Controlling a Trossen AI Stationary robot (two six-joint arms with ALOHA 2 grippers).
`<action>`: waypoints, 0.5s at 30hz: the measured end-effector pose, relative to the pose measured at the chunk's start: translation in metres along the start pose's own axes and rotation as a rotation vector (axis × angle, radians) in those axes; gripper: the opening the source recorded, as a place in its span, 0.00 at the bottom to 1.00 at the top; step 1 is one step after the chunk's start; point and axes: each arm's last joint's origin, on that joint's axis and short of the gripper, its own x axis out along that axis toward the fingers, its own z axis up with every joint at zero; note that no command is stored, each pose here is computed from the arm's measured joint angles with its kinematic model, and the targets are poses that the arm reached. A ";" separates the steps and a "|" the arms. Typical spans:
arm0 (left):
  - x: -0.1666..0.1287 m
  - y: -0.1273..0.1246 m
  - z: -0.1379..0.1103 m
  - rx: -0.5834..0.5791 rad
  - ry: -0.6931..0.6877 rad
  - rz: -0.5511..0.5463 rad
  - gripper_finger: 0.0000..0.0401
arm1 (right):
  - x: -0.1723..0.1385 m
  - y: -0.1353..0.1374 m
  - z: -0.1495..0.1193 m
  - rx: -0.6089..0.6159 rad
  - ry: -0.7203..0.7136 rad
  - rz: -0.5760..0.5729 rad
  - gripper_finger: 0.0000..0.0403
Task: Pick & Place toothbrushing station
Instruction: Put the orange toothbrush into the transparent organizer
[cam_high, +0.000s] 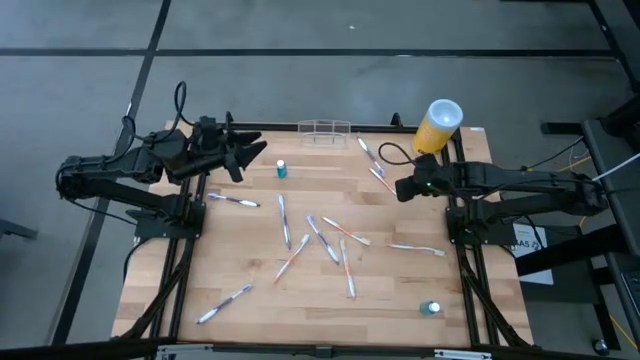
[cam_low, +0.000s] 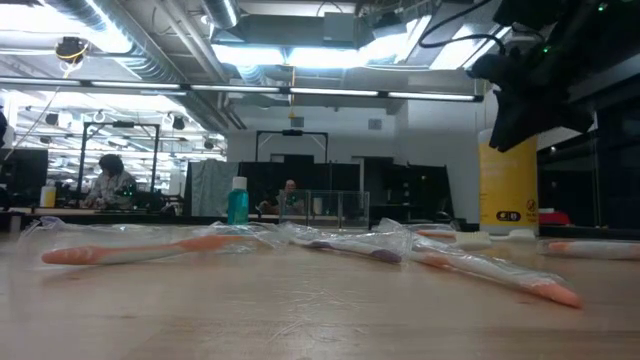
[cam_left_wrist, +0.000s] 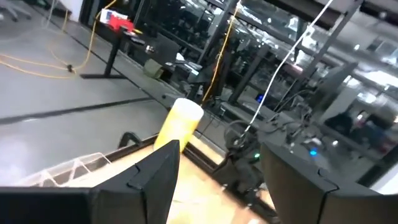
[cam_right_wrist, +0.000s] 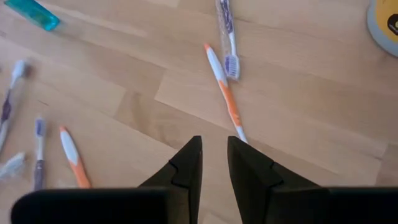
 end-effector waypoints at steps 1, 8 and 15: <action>0.001 0.001 -0.002 0.012 0.006 0.019 0.55 | -0.001 0.000 0.000 0.002 -0.002 0.003 0.19; 0.018 0.005 -0.019 0.087 0.121 0.095 0.53 | -0.004 0.001 0.000 -0.027 0.015 0.050 0.19; 0.027 0.005 -0.022 0.144 0.127 0.091 0.34 | -0.004 -0.004 -0.005 -0.091 0.113 0.043 0.19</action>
